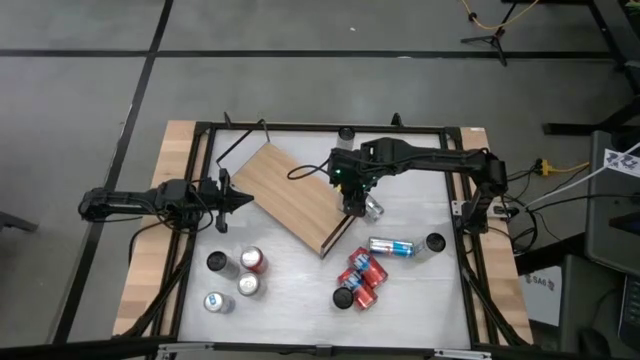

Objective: Place canned beverage on shelf
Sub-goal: Put the right white-pink soda can on the shelf

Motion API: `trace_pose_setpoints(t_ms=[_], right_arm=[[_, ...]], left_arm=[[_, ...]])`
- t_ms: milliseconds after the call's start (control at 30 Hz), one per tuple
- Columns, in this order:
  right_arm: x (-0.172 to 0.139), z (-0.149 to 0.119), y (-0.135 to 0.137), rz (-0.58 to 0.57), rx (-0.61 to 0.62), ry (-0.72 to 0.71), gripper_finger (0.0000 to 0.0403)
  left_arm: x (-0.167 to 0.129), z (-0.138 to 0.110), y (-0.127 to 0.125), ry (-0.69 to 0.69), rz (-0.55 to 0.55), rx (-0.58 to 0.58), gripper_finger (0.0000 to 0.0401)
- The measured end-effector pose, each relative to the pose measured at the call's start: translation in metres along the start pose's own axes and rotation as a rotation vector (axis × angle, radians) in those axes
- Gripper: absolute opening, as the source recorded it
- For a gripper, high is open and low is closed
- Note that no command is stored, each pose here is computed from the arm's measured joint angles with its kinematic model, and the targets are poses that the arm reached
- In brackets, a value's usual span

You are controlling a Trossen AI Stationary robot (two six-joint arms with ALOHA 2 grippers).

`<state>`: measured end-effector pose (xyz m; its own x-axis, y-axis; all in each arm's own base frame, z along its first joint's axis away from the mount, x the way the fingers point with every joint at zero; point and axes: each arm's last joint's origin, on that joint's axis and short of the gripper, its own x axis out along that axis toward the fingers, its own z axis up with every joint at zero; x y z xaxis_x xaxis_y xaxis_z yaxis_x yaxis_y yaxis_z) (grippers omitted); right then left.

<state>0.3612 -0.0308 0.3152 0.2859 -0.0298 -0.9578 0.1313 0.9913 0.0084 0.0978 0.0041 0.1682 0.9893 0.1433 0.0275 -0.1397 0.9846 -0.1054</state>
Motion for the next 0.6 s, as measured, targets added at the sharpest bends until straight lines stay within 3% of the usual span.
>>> trace_pose_setpoints(t_ms=[600], right_arm=[[-0.0011, -0.0026, 0.0003, 0.023, 0.000, 0.025, 0.0308]], left_arm=[[0.0000, 0.0000, 0.0000, 0.000, 0.000, 0.000, 0.0000]])
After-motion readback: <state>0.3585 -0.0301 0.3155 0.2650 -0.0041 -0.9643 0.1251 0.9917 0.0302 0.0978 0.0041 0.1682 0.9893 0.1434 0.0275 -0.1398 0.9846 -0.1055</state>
